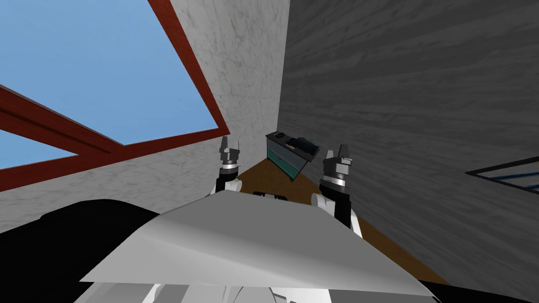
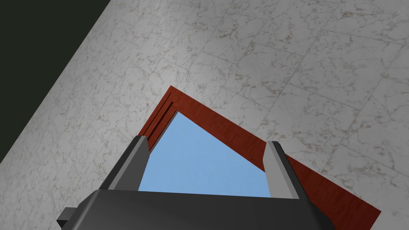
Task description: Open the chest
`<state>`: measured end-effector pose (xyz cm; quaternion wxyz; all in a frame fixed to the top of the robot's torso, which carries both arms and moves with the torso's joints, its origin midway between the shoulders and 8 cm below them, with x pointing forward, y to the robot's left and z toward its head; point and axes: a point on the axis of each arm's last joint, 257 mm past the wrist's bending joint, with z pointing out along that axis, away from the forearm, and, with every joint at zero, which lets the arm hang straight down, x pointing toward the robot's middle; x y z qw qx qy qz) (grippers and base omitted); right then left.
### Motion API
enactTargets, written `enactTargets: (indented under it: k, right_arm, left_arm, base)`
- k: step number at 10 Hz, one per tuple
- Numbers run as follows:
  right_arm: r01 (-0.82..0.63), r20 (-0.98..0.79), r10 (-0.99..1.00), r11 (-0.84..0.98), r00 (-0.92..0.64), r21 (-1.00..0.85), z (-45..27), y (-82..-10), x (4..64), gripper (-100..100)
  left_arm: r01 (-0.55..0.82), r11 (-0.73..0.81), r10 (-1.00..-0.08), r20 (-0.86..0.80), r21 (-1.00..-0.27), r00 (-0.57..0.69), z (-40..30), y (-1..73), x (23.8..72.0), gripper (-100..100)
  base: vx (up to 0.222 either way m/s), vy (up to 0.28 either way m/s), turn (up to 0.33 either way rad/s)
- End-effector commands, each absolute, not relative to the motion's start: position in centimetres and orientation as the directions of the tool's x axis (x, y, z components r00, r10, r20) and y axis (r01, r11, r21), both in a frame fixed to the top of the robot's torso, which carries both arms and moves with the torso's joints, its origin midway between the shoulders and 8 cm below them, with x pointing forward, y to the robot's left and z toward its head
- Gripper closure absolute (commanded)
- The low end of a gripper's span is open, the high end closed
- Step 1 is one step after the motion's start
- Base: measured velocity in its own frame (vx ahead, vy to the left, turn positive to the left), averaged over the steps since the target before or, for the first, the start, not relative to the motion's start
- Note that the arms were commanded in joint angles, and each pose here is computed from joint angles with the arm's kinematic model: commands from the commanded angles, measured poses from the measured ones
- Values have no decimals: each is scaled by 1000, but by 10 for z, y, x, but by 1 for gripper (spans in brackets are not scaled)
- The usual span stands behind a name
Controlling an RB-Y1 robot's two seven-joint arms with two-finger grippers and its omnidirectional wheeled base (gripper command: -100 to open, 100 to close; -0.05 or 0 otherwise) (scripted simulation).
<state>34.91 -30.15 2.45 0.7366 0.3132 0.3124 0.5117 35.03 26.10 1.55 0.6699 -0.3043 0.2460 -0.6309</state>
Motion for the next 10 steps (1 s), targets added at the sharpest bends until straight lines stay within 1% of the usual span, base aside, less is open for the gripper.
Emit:
enactTargets:
  k: [1, 2, 5, 7, 8, 10]
  right_arm:
    - [-558, -140, 949, 280, 281, 781, 24, -301, 349, 0]
    - [-550, -208, 937, 334, 279, 765, 24, -297, 351, -100]
    - [-522, -394, 867, 498, 306, 693, 18, -287, 355, -100]
    - [-495, -521, 783, 619, 339, 610, 12, -284, 359, -100]
    - [-490, -533, 774, 631, 342, 601, 12, -282, 359, -100]
    - [-458, -647, 662, 741, 379, 490, 4, -280, 363, -100]
  left_arm:
    - [696, 19, -995, 54, -718, 83, 16, 261, 350, 0]
    - [696, 19, -995, 54, -718, 83, 16, 261, 350, 0]
    - [695, 19, -995, 55, -719, 83, 15, 261, 350, 0]
    - [695, 19, -995, 55, -719, 83, 15, 261, 350, 0]
    - [695, 19, -995, 55, -719, 83, 15, 261, 350, 0]
    - [695, 19, -995, 55, -719, 83, 15, 261, 350, 0]
  base:
    - [0, 0, 0]
    - [26, 11, 47]
    - [58, 26, 70]
    - [104, 29, 92]
    - [87, 22, 40]
    - [83, 27, 113]
